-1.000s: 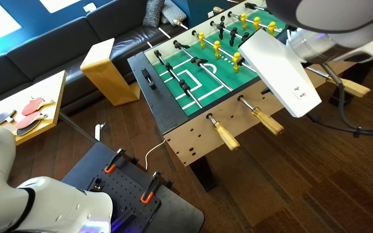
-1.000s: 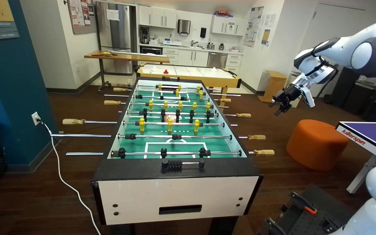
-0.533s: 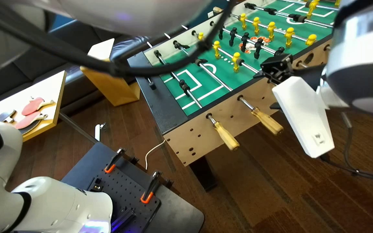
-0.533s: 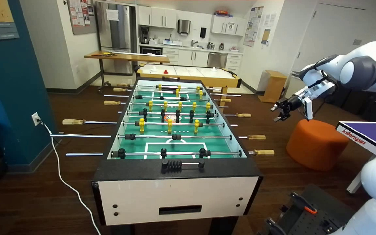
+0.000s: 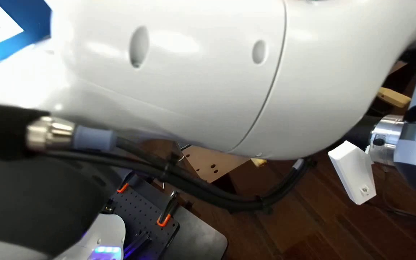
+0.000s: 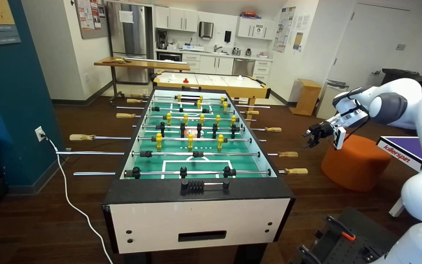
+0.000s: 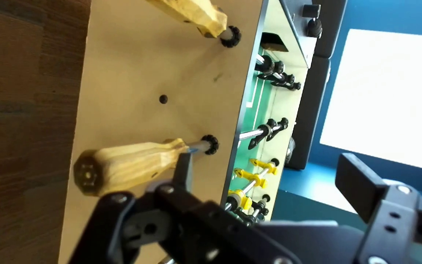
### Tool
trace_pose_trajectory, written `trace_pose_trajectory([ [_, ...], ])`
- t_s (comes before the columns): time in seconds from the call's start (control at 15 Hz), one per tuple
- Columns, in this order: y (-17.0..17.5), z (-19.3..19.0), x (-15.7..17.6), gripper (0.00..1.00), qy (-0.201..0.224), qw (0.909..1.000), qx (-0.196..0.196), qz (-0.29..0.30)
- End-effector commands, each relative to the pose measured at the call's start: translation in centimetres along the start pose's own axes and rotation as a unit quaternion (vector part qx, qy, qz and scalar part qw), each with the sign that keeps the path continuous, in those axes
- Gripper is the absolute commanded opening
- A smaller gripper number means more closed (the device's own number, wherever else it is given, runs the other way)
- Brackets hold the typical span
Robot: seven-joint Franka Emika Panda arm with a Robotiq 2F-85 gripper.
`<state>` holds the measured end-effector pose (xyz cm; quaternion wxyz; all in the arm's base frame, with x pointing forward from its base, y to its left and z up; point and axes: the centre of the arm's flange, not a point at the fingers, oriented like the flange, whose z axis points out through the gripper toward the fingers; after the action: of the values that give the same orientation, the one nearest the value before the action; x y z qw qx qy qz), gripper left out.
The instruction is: Rotate the second rod on the foosball table
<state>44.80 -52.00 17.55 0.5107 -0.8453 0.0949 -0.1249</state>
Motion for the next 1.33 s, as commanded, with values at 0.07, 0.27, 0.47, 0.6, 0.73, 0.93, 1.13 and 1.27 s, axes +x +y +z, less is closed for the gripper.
trace_pose_trajectory([
  [0.07, 0.7, 0.4, 0.3, 1.00, -0.001, 1.0000, 0.001, -0.003],
  [0.27, 0.6, 0.0, 0.2, 1.00, 0.004, 0.9997, -0.007, -0.024],
  [0.47, 2.2, -0.5, -1.0, 1.00, 0.010, 0.9985, -0.015, -0.052],
  [0.6, 3.2, -1.0, -1.8, 1.00, 0.017, 0.9977, -0.020, -0.063],
  [0.73, 4.1, -1.6, -2.6, 1.00, 0.024, 0.9965, -0.025, -0.076],
  [0.93, 6.2, -2.1, -3.3, 1.00, 0.028, 0.9954, -0.020, -0.089],
  [1.13, 8.5, -1.4, -3.4, 1.00, 0.026, 0.9955, -0.005, -0.091],
  [1.27, 7.7, -1.1, -4.5, 1.00, 0.030, 0.9965, -0.001, -0.078],
])
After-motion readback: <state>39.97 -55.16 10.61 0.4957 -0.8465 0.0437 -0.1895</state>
